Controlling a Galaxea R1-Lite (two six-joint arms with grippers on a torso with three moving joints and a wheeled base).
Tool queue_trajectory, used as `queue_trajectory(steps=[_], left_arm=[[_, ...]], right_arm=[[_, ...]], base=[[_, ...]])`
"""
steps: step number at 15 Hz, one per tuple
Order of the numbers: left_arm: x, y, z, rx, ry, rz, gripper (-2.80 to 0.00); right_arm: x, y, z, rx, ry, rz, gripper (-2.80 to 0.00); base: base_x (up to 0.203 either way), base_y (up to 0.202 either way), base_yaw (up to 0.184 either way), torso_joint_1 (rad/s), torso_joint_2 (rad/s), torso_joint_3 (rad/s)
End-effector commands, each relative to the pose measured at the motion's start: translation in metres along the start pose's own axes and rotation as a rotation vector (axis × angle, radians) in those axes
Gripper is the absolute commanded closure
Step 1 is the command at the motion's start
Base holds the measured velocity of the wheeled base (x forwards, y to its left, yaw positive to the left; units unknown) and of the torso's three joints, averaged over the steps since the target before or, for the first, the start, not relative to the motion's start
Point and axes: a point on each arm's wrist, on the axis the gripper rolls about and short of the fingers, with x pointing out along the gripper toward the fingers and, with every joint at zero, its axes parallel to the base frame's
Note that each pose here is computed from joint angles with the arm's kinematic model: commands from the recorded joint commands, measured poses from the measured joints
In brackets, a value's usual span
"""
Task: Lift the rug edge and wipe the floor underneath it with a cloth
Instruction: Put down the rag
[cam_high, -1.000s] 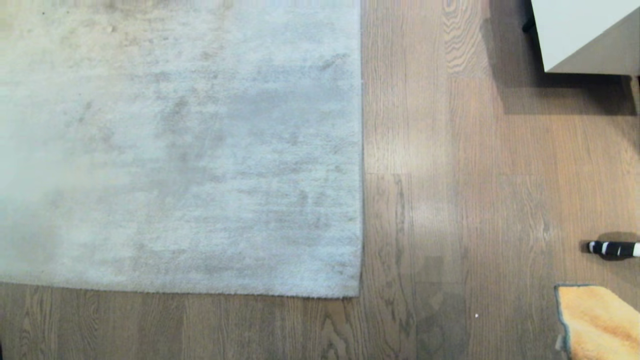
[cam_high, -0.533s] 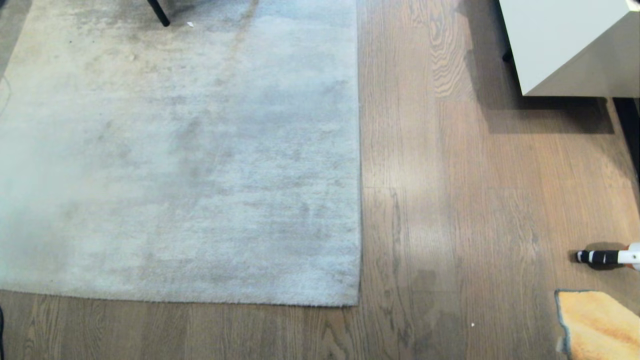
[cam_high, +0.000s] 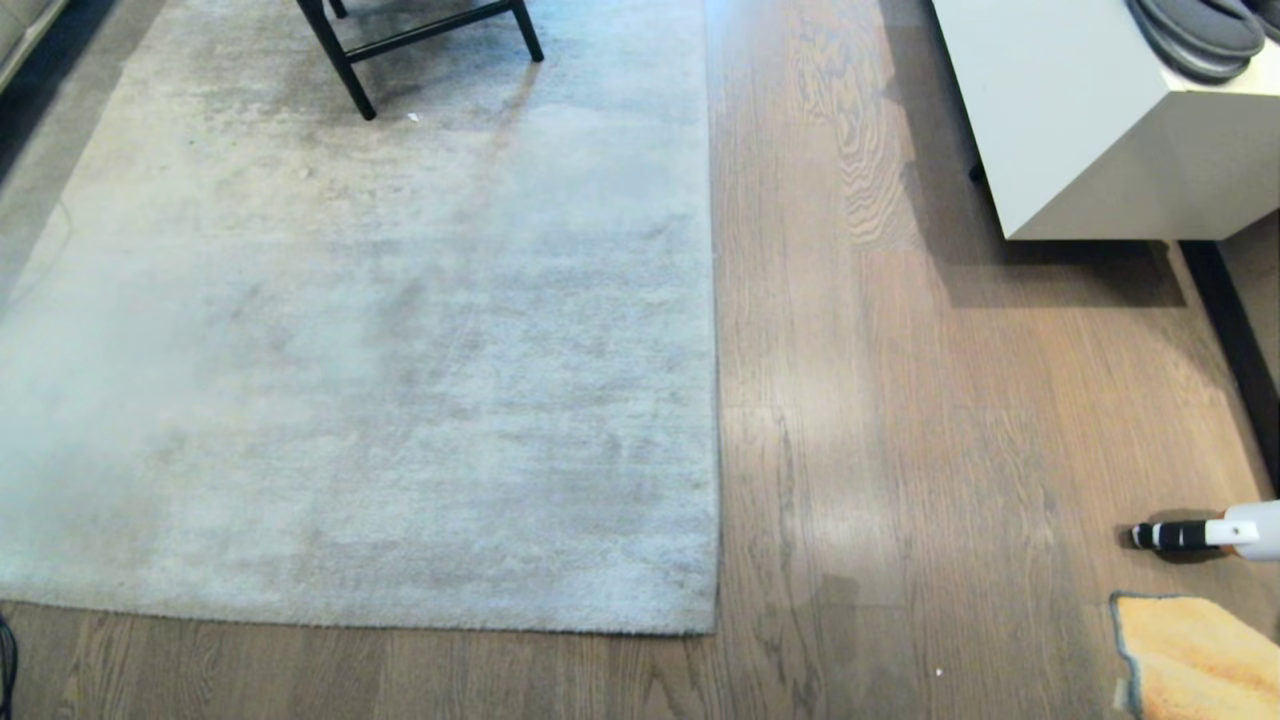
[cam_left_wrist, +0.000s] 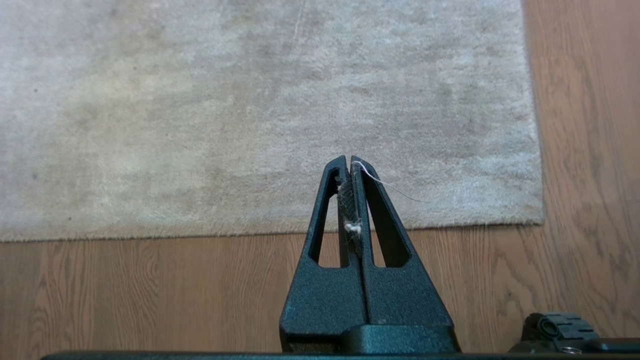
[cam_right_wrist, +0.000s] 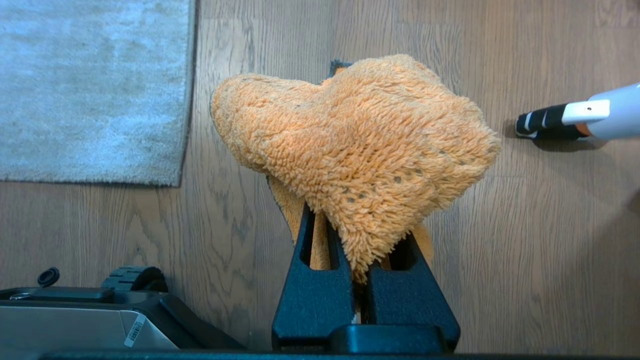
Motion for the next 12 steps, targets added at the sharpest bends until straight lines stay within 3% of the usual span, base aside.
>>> queue_trajectory(steps=[1,12], left_arm=[[0.0000,0.0000,0.0000,0.000,-0.001,0.000,0.00],[0.0000,0.0002,0.0000,-0.035,0.000,0.010,0.00]], right_arm=[[0.0001,0.0000,0.0000,0.000,0.002,0.000,0.00],[0.0001,0.0000,0.0000,0.000,0.002,-0.001,0.00]], base=[[0.000,0.000,0.000,-0.002,0.00,0.209],[0.000,0.000,0.000,0.002,0.00,0.202]])
